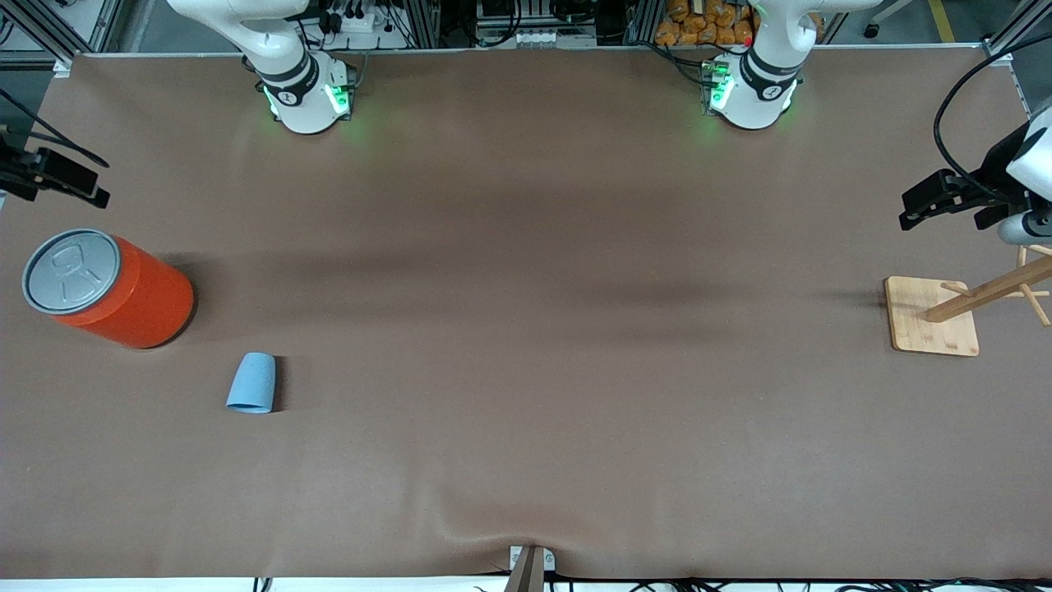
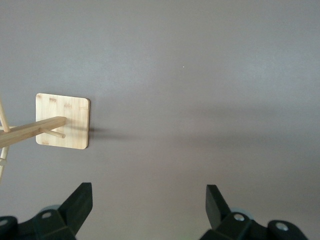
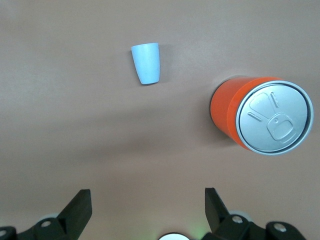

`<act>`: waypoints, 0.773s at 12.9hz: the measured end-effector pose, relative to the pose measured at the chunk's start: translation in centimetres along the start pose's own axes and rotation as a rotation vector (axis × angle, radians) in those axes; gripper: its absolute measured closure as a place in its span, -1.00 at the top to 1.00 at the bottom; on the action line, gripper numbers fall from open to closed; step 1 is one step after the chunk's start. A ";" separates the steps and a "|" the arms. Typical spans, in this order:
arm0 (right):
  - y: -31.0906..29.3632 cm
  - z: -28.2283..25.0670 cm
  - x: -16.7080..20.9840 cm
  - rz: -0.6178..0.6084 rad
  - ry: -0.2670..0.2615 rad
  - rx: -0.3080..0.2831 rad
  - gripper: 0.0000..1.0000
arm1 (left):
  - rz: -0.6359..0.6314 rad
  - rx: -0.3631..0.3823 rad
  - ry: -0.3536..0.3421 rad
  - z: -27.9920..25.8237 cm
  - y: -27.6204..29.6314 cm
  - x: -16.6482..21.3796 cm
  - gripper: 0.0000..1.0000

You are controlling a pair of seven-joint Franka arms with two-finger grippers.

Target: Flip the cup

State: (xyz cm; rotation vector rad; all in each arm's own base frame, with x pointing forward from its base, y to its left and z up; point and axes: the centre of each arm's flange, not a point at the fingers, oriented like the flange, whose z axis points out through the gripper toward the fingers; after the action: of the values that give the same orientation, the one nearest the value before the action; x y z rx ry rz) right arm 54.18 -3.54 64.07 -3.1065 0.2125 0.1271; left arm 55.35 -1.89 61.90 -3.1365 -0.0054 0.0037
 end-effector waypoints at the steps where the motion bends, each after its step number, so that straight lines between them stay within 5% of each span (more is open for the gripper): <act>1: 0.2 1.0 0.3 0.004 -0.014 -0.001 1.00 | 0.000 0.000 0.000 0.0 0.0 0.0 1.00; 10: 0.2 12.9 7.1 0.019 -0.137 -0.027 1.00 | -0.002 0.000 0.002 -0.1 -0.1 0.0 1.00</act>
State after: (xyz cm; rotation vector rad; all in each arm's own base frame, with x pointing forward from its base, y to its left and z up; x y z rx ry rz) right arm 60.15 -4.27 50.64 -3.1062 0.2380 0.3451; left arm 55.36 -1.77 62.00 -3.1366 -0.0078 0.0008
